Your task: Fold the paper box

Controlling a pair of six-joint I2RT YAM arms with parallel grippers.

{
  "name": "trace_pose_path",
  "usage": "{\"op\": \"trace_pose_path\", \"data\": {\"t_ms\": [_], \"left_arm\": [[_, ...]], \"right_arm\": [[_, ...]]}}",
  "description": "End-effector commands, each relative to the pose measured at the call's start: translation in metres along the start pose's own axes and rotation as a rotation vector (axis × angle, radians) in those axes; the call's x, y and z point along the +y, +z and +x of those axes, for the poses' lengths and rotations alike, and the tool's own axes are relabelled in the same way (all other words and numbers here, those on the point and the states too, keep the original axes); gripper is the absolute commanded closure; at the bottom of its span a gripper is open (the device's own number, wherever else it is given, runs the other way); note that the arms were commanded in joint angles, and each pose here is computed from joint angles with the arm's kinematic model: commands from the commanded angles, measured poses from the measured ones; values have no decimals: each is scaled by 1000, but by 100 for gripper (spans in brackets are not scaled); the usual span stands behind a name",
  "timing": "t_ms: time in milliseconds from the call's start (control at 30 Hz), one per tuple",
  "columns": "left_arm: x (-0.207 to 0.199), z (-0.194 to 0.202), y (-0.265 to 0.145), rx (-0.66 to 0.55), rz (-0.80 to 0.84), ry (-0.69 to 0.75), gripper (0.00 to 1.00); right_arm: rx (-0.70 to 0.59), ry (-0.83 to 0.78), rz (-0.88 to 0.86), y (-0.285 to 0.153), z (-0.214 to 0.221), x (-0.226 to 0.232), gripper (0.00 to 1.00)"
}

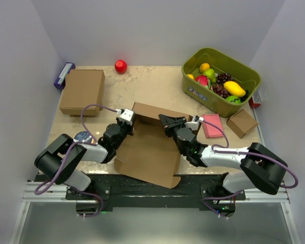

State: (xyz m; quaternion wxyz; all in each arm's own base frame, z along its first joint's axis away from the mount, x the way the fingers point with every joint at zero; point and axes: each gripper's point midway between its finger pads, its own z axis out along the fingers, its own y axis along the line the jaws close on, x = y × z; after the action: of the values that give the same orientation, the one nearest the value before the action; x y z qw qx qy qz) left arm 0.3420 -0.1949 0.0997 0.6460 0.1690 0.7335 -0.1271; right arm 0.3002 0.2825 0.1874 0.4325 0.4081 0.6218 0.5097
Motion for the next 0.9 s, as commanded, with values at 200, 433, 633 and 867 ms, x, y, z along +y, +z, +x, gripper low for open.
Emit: {"op": "trace_pose_path", "data": {"t_ms": [200,433,633,867], "left_arm": [[-7,-16,5,-45,14,15,78],[-19,-22,0,-81,90,7,61],[-28,-24,0,-92,148,10,48],[-25,-28,0,-104,173,2,34]], "right_arm": [[-7,-45,29,-2,-2,-2,81],[-16,-40,30,-6,-7,-2,80],[-19,-36,28,-8,-9,-1,80],[-20,-33,25,-9,-9,-1,80]]}}
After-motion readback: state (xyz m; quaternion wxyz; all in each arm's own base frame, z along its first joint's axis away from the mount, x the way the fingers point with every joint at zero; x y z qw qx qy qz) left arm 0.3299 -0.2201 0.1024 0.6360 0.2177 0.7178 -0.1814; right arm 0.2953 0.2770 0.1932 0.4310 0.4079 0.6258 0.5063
